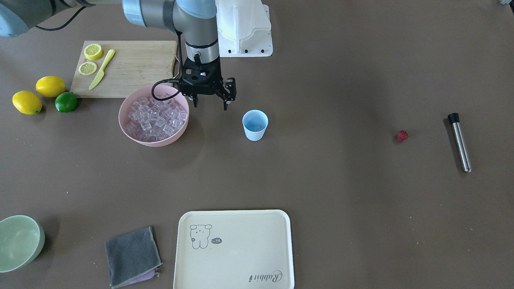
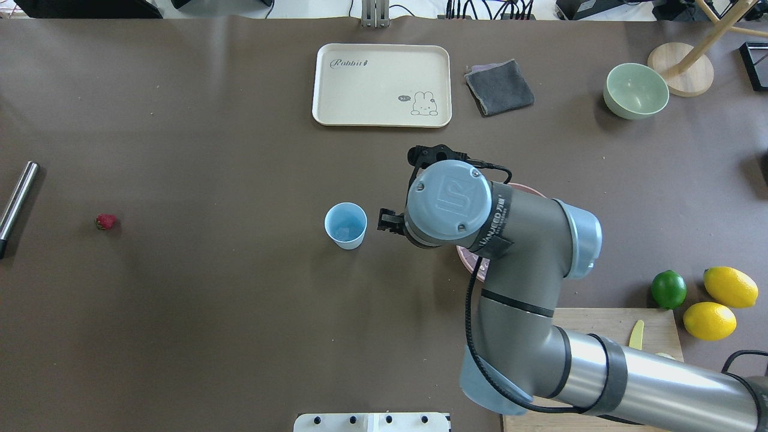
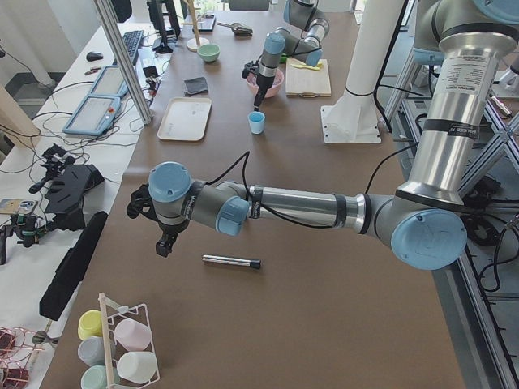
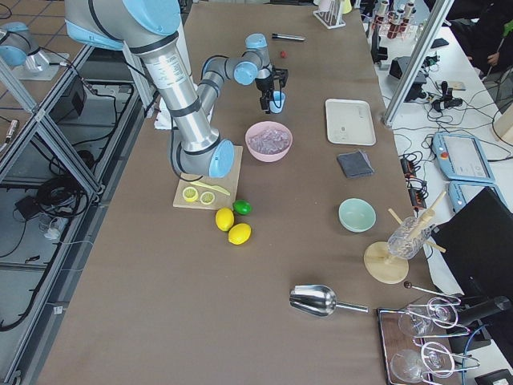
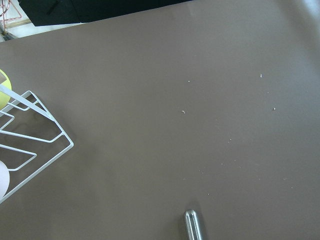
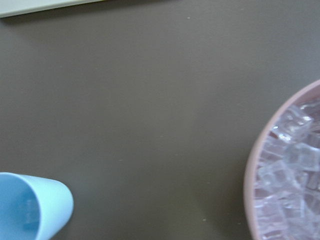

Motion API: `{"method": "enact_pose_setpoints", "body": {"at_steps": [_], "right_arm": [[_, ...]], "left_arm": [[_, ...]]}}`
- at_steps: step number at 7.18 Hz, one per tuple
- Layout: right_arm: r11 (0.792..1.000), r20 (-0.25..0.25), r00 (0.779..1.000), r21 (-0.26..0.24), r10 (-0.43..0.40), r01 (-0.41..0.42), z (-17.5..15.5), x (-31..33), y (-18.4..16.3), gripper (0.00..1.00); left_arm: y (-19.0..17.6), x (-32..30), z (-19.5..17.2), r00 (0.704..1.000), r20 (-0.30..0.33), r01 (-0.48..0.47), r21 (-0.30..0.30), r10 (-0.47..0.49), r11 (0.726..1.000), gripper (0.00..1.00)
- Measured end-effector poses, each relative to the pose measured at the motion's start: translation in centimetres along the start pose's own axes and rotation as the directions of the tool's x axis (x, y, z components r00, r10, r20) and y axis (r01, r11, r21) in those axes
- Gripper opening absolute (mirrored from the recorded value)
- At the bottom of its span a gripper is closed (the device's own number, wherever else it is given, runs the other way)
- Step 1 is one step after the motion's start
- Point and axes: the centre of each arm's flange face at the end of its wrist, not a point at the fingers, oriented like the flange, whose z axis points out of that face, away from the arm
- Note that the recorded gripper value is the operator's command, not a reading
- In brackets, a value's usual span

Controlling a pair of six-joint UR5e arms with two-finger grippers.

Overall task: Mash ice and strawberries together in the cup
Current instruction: 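Move the right gripper back over the pink bowl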

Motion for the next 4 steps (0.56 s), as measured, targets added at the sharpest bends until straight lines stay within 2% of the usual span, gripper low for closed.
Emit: {"method": "enact_pose_setpoints", "body": {"at_steps": [2, 4], "right_arm": [[0.999, -0.031, 0.999, -0.046, -0.017, 0.015, -0.2, 5.2, -1.0, 0.89], [0.997, -0.070, 0.998, -0.080, 0.006, -0.012, 0.3, 8.7, -1.6, 0.87]], "left_arm": [[0.1, 0.4, -0.4, 1.000, -0.001, -0.006, 0.007, 0.006, 1.000, 0.99], [0.1, 0.7, -0.5, 1.000, -0.002, -0.009, 0.009, 0.009, 1.000, 0.99]]}}
